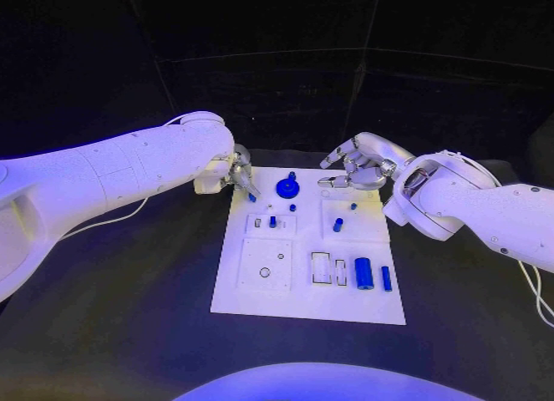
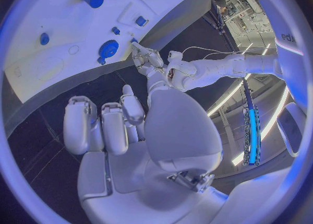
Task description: Assemble the parts on the task board
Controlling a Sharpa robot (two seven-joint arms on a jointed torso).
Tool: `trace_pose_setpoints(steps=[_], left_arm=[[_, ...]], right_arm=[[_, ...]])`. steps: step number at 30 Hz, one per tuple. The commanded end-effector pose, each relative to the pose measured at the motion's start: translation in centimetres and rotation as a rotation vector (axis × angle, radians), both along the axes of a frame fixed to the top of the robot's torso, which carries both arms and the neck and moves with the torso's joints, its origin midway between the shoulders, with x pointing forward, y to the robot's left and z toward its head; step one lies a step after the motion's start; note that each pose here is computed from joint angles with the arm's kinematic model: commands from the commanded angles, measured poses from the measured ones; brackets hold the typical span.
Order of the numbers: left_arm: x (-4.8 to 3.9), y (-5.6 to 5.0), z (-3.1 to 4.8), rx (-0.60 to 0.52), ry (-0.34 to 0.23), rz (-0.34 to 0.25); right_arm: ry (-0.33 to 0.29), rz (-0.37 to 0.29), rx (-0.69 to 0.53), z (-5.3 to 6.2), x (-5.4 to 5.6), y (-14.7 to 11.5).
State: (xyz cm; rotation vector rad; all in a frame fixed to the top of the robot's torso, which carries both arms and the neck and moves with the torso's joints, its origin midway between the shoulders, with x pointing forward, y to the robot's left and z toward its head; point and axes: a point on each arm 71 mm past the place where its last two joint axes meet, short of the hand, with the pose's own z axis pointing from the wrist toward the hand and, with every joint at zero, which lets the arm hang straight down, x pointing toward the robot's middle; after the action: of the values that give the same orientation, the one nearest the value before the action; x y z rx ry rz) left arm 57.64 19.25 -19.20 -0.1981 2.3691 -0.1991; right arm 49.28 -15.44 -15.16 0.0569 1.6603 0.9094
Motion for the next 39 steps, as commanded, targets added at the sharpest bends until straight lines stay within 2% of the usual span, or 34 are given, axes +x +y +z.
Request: trace_pose_setpoints(steps=[1, 11, 17, 24, 30, 34, 39], left_arm=[[-0.08, 0.0, 0.19, -0.040, -0.025, 0.002], [-1.13, 0.7, 0.47, -0.100, -0.049, 0.029], [-2.22, 1.1, 0.61, -0.142, -0.055, 0.056], [-4.14, 1.3, 0.78, -0.208, -0.075, 0.100], [-5.53, 1.0, 0.45, -0.231, -0.099, 0.104], [-6.42, 0.5, -0.06, -0.229, -0.104, 0.088], [-6.99, 0.2, -0.57, -0.214, -0.110, 0.075]], right_arm=[[-0.001, 0.005, 0.002, 0.1, 0.0, 0.0], [-0.002, 0.001, 0.002, 0.1, 0.0, -0.1], [-0.003, -0.001, 0.001, 0.1, 0.0, -0.2], [-0.005, -0.007, 0.001, 0.1, 0.1, -0.4], [-0.008, -0.010, 0.002, 0.1, 0.2, -0.6], [-0.006, -0.010, 0.000, 0.1, 0.2, -0.5], [-0.004, -0.011, -0.001, 0.1, 0.2, -0.6]])
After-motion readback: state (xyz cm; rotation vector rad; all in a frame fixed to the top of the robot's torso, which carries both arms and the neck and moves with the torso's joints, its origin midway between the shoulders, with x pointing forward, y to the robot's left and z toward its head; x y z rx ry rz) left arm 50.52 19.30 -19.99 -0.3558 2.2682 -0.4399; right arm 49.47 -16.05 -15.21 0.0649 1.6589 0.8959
